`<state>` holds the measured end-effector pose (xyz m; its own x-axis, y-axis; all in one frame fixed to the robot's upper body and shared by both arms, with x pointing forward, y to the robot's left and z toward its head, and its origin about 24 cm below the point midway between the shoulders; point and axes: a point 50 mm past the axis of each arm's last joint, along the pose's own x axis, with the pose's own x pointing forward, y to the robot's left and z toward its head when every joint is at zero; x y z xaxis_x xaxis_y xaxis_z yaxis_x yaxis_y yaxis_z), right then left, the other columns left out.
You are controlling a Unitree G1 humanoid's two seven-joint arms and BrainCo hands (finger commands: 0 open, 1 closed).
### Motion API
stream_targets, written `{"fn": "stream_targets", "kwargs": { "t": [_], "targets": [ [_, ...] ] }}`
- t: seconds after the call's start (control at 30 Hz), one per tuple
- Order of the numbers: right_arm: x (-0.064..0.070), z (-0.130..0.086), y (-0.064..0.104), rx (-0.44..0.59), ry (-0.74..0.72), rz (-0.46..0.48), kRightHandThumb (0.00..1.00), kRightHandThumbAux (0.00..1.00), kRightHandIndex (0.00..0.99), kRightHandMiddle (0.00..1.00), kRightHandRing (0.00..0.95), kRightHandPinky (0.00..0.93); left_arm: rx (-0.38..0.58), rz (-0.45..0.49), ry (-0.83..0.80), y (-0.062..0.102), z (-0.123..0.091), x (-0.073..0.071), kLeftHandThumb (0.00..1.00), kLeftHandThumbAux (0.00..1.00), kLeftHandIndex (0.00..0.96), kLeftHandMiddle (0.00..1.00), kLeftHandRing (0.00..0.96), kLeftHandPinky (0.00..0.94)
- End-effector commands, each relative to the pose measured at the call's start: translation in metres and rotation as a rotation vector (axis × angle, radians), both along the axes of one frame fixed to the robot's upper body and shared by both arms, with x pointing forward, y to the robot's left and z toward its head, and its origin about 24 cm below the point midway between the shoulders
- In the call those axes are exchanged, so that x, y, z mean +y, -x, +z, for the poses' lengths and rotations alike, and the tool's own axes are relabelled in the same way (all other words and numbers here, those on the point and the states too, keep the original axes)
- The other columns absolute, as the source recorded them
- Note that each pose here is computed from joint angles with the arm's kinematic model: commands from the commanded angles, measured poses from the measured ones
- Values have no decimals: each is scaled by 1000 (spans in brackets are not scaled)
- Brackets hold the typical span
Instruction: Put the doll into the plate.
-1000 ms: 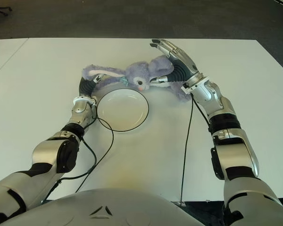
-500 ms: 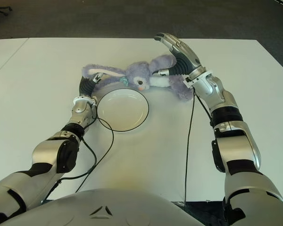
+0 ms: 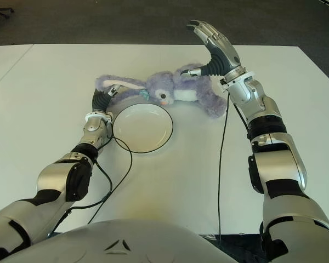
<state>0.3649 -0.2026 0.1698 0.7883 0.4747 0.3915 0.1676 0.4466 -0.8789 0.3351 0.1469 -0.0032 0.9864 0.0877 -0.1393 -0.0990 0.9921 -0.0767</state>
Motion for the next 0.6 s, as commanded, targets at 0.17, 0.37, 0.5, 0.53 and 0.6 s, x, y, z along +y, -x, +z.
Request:
{"fn": "stream_targets", "kwargs": {
  "t": [0.17,0.37,0.5,0.53,0.6],
  "targets": [
    [2,-17,-20,160,76,-107,103,542,95,0,0,0,307,-6,61,48,-63,-7,0,585,130,248,260,259],
    [0,-18,-26,201,136,-150,110,527,115,0,0,0,305,-1,63,48,-63,-8,0,594,134,247,263,272],
    [4,-20,-26,198,153,-139,103,514,109,0,0,0,304,0,67,48,-63,-8,0,597,132,248,263,266],
    [5,-21,-25,198,156,-132,102,514,109,0,0,0,304,0,69,48,-63,-8,0,597,131,248,263,266],
    [8,-23,-25,199,161,-123,99,508,100,0,0,0,306,-1,72,48,-63,-9,0,591,126,245,260,259]
  ]
}}
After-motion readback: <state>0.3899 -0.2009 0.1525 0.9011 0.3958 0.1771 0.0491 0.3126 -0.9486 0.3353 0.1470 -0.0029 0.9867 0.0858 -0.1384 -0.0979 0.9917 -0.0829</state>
